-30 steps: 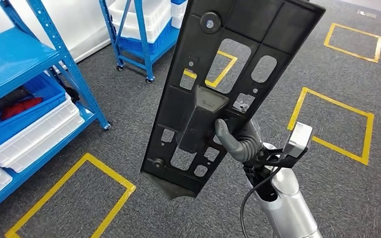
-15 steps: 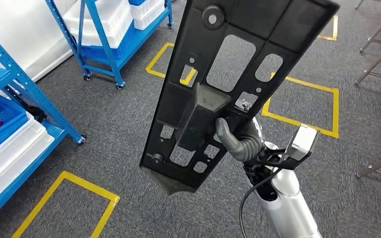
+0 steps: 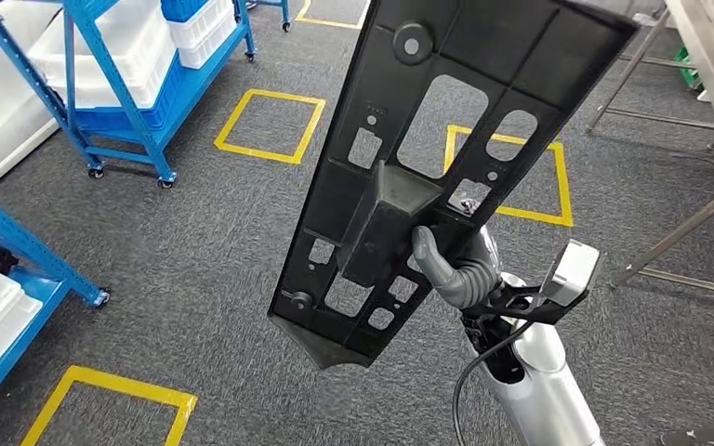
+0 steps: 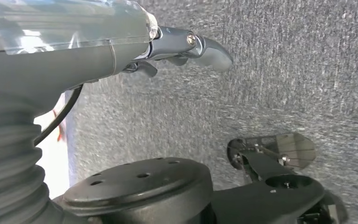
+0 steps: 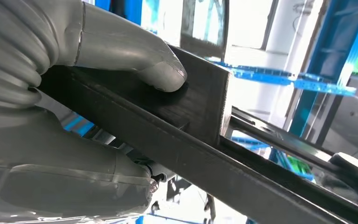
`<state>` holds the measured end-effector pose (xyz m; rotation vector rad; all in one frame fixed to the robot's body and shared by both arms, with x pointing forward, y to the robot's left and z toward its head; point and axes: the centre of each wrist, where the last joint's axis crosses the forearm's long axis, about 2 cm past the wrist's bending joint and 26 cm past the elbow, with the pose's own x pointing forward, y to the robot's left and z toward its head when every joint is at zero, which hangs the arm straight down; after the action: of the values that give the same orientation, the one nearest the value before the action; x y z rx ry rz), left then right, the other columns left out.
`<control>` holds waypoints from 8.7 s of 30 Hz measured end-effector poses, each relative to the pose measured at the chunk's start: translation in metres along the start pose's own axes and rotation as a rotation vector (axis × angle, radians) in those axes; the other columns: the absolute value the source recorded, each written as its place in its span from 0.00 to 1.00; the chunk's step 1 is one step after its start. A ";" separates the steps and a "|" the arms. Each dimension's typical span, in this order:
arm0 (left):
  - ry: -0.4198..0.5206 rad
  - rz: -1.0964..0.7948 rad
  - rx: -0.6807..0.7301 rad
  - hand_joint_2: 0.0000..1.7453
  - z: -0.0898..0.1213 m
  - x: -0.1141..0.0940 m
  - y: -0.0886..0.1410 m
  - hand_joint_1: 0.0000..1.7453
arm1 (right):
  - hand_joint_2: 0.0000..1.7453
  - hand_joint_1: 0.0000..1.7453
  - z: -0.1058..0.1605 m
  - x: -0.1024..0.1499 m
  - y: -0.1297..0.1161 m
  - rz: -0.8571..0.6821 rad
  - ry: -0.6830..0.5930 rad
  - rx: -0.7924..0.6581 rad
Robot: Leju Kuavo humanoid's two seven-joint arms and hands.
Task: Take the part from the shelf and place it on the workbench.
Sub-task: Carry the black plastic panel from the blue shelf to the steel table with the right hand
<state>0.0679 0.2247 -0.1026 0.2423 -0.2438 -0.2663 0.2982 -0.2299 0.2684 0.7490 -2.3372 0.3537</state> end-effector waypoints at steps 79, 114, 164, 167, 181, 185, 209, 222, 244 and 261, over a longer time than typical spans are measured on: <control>-0.044 0.024 -0.017 1.00 0.002 -0.005 -0.004 0.00 | 1.00 1.00 0.047 0.032 0.031 0.235 -0.106 0.153; -0.021 0.047 -0.013 1.00 0.002 -0.001 -0.005 0.00 | 1.00 1.00 0.038 0.020 0.013 0.276 -0.022 0.145; -0.031 0.034 0.003 1.00 0.003 -0.006 -0.008 0.00 | 1.00 1.00 0.061 0.029 0.008 0.296 -0.010 0.061; -0.027 0.039 0.010 1.00 0.003 -0.005 -0.007 0.00 | 1.00 1.00 0.058 0.030 0.006 0.300 -0.016 0.060; -0.024 0.050 0.016 1.00 0.002 -0.008 -0.006 0.00 | 1.00 1.00 0.059 0.027 0.005 0.274 -0.027 0.053; -0.022 0.053 0.016 1.00 0.003 -0.009 -0.006 0.00 | 1.00 1.00 0.057 0.027 0.004 0.272 -0.041 0.059; -0.038 0.048 0.014 1.00 0.002 -0.009 -0.005 0.00 | 1.00 1.00 0.056 0.023 0.002 0.267 -0.023 0.053; -0.057 0.058 0.007 1.00 0.003 -0.007 -0.007 0.00 | 1.00 1.00 0.046 0.027 0.000 0.300 -0.027 0.063; -0.047 0.068 0.012 1.00 0.003 -0.009 -0.008 0.00 | 1.00 1.00 0.038 0.028 -0.003 0.303 -0.046 0.067; -0.094 0.040 -0.007 1.00 0.003 -0.006 -0.008 0.00 | 1.00 1.00 -0.062 0.046 -0.076 0.923 0.029 0.119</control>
<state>0.0593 0.2178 -0.1030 0.2179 -0.3401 -0.2390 0.3454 -0.2836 0.3498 -0.3432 -2.5117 0.8823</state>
